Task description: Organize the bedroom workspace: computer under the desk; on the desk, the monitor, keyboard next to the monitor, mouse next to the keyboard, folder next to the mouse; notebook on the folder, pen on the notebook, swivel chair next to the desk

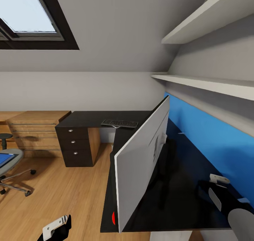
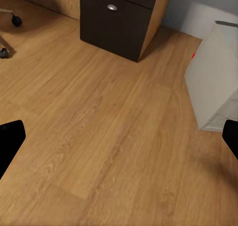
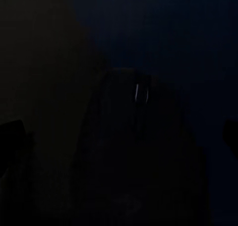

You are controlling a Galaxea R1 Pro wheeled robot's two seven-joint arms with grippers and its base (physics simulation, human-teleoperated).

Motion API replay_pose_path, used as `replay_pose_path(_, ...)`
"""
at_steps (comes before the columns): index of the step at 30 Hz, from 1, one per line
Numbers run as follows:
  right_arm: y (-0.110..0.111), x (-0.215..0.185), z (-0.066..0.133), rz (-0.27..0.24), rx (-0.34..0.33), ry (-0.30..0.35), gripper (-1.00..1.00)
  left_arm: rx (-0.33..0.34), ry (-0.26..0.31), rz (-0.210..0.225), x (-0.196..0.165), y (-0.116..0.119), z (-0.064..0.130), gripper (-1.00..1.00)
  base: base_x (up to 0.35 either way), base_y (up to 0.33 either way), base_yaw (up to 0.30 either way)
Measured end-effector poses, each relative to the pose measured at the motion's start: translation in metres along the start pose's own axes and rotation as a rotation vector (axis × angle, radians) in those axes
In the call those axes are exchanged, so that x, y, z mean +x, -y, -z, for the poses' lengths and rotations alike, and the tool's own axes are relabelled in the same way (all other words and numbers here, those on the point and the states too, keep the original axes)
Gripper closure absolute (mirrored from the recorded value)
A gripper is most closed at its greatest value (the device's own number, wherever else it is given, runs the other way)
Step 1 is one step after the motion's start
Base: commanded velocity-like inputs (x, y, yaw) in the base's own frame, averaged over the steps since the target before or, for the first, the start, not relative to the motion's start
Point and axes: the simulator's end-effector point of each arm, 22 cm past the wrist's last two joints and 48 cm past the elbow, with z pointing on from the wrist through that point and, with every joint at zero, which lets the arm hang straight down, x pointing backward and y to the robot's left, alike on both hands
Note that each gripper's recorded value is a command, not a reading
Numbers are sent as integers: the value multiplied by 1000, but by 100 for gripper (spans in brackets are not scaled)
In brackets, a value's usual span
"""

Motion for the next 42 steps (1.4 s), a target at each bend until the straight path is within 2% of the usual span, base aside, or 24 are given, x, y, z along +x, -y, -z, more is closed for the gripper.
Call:
replay_pose_path(24, -1, -4, -6, -7, -3, 32, -100, -1, 1, 0, 12, -3, -5, -100, 0, 0, 0)
replay_pose_path(25, -1, -4, -6, -7, -3, 32, 100, -1, 1, 0, 12, -3, -5, -100, 0, 0, 0)
replay_pose_path(29, -2, -4, -6, -10, -5, 32, 100, -1, 1, 0, 12, -3, -5, -100, 0, 0, 0)
replay_pose_path(31, 0, -5, -6, 11, 3, 35, 100, -2, 1, 0, 12, -3, -5, -100, 0, 0, 0)
replay_pose_path(42, -3, -11, -5, 3, -4, 49, 100, -1, -1, -1, 13, -3, -5, -100, 0, 0, 0)
